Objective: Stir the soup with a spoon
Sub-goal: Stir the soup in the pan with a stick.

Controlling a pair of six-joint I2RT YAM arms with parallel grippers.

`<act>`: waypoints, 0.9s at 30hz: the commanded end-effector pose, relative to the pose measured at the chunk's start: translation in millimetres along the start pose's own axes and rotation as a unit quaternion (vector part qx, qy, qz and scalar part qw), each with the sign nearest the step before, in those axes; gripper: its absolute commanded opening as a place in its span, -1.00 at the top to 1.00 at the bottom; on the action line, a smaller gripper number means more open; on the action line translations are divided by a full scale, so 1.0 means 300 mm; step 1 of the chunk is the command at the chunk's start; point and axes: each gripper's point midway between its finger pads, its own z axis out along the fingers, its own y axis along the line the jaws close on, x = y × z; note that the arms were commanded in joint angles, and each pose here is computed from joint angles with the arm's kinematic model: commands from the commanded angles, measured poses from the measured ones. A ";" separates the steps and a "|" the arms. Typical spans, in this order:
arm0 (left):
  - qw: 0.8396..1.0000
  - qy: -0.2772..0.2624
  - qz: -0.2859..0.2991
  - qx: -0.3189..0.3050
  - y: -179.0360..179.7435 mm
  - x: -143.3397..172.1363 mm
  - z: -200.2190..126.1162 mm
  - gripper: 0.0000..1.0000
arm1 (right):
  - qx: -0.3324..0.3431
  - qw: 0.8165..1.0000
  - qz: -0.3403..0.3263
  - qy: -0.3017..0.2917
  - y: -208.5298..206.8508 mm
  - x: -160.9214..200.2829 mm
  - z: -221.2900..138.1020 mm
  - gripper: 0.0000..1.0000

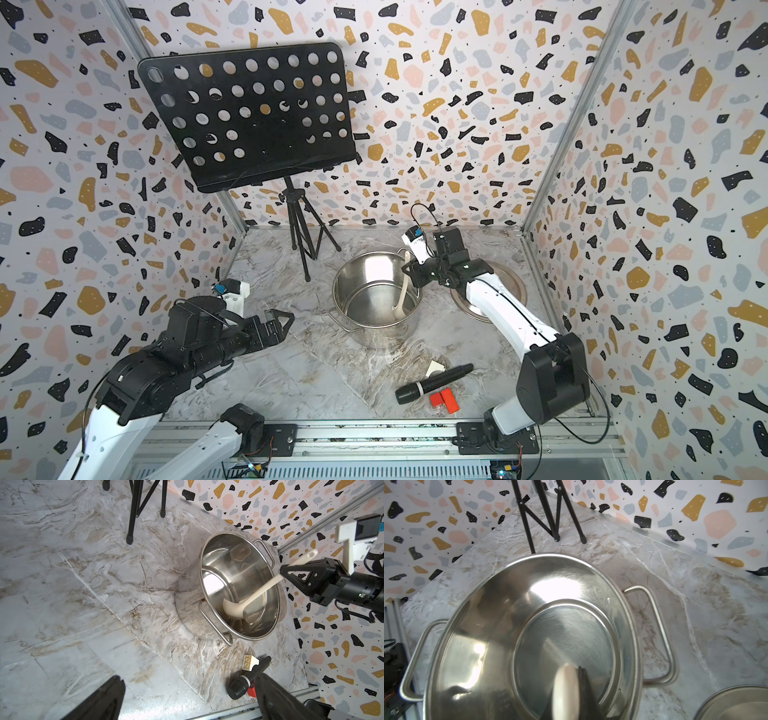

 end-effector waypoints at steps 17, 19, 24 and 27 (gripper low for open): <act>1.000 -0.011 0.011 0.008 -0.013 -0.019 0.004 -0.99 | -0.111 0.986 -0.126 -0.026 0.375 -0.209 0.186 1.00; 1.000 -0.013 0.011 0.005 -0.006 -0.015 -0.005 -0.99 | -0.117 0.984 -0.130 -0.029 0.379 -0.241 0.214 1.00; 1.000 -0.019 0.011 0.002 0.002 -0.015 -0.028 -0.99 | -0.111 0.984 -0.135 -0.033 0.356 -0.292 0.281 1.00; 1.000 -0.020 0.011 -0.001 0.004 -0.017 -0.040 -0.99 | -0.091 0.988 -0.119 -0.039 0.294 -0.331 0.309 1.00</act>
